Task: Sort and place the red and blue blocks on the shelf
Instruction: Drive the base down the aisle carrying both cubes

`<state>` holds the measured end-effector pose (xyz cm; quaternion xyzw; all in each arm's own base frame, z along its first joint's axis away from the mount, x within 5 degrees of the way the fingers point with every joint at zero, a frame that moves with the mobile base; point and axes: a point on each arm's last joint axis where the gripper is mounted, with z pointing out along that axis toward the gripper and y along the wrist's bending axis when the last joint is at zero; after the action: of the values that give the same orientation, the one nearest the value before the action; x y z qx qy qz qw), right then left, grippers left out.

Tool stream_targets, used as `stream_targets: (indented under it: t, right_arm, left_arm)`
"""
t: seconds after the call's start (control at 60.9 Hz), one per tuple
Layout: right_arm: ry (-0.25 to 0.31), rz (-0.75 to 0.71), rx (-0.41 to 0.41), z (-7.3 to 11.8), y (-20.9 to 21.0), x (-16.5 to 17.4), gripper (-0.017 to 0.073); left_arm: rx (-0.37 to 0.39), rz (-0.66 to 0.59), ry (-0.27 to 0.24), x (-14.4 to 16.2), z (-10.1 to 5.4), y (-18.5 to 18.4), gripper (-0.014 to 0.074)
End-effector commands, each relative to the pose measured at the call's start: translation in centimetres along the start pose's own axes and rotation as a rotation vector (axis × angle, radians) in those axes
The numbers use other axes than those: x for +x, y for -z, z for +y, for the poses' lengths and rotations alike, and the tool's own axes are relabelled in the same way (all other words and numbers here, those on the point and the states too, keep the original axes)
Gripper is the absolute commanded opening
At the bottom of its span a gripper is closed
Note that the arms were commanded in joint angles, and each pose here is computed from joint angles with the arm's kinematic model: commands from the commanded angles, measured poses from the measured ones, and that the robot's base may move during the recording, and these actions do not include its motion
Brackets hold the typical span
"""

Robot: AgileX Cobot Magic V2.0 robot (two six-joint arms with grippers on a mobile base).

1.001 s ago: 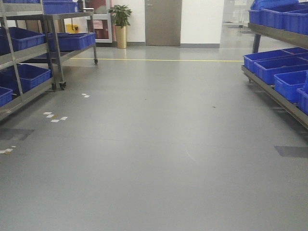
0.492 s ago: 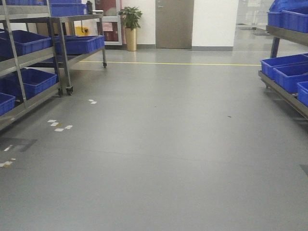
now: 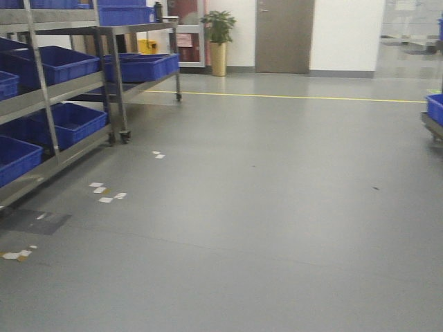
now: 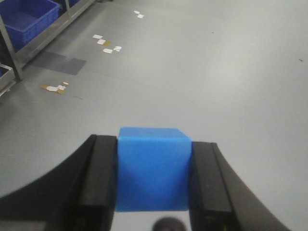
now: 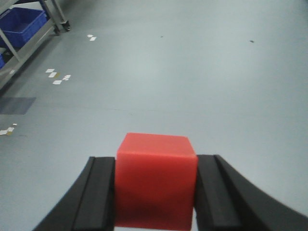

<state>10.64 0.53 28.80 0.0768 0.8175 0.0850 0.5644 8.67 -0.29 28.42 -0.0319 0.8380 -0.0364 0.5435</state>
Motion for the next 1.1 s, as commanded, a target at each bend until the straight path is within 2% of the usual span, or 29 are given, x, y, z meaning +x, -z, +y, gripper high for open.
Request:
stream_targets:
  t: [0.0,1.083]
  right_arm:
    - [0.011,-0.116,-0.012,0.27,0.37,-1.69,0.0057]
    - [0.011,-0.116,-0.012,0.27,0.37,-1.69,0.0057]
  left_arm:
    - [0.024,-0.095,-0.004,-1.52,-0.29,0.32,0.0134]
    - [0.024,-0.095,-0.004,-1.52,-0.29,0.32,0.0134]
